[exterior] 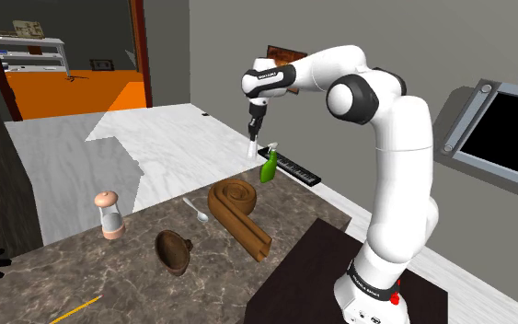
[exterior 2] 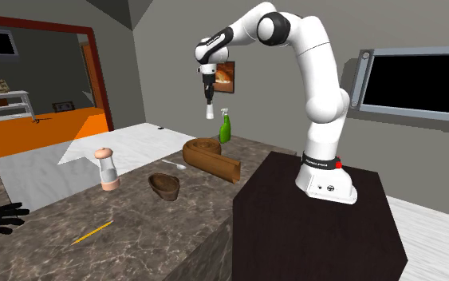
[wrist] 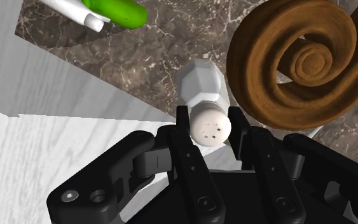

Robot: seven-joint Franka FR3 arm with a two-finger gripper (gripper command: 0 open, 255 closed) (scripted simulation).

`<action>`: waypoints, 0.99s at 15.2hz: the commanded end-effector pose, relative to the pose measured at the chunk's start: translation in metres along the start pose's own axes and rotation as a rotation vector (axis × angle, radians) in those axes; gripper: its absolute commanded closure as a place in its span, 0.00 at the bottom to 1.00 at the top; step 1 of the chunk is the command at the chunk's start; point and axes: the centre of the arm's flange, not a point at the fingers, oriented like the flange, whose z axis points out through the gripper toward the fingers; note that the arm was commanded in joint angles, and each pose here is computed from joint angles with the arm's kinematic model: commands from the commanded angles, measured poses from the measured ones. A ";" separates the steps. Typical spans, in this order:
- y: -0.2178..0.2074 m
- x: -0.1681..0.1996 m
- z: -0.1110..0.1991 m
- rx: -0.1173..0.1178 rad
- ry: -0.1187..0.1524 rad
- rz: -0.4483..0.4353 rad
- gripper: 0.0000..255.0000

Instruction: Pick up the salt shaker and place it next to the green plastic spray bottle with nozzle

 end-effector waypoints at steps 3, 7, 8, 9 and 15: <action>-0.001 0.000 0.022 0.000 0.000 0.000 1.00; -0.001 0.000 0.043 0.000 0.000 0.000 1.00; -0.001 0.000 0.048 0.000 0.000 0.000 1.00; -0.001 -0.001 0.053 0.000 0.000 0.000 1.00; -0.002 -0.001 0.085 0.000 0.000 0.000 1.00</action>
